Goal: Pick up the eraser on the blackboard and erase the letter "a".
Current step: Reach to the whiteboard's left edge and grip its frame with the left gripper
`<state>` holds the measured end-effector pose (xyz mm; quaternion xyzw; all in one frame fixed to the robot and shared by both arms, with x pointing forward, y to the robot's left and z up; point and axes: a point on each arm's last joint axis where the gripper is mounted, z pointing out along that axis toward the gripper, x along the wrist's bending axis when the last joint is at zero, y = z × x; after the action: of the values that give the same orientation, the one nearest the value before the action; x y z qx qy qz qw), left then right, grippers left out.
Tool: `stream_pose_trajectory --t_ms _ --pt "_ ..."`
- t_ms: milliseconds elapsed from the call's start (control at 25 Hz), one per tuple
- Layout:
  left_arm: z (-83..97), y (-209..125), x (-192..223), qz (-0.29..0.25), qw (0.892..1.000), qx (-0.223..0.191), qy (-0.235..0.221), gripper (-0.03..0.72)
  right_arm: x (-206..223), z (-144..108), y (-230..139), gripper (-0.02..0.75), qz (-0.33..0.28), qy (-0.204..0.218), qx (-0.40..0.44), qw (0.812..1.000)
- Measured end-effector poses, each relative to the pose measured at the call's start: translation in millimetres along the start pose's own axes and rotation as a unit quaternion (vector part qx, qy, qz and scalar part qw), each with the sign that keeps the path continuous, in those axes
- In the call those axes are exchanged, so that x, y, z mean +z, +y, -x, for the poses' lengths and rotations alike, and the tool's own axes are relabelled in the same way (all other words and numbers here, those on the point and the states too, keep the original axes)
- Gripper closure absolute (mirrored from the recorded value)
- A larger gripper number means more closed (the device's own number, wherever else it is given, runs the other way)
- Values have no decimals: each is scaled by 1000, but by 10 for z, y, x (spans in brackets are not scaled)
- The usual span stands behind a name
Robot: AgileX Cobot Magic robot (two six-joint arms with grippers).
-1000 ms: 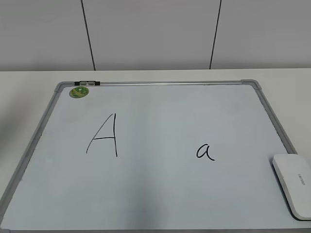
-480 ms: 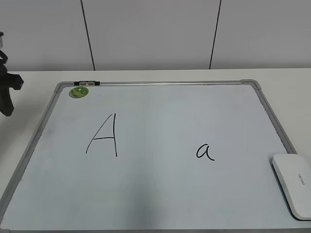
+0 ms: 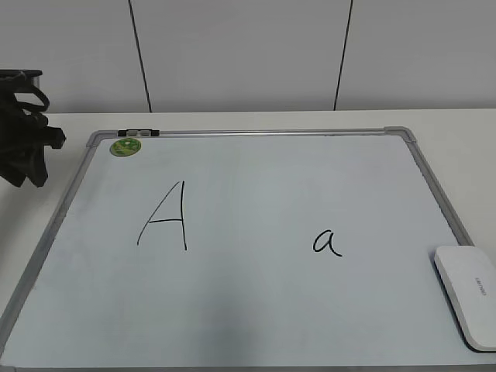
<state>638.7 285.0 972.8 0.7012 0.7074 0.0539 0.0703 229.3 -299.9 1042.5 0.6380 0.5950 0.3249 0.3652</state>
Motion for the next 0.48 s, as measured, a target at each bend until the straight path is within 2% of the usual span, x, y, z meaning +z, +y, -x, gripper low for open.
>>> stream_pose_trajectory --t_ms 200,480 --pt "3 22 55 -4 1000 10 -1 446 0 0 0 152 0 0 0 1000" --pt "24 16 313 -36 999 2 -14 445 0 0 0 151 0 0 0 1000"
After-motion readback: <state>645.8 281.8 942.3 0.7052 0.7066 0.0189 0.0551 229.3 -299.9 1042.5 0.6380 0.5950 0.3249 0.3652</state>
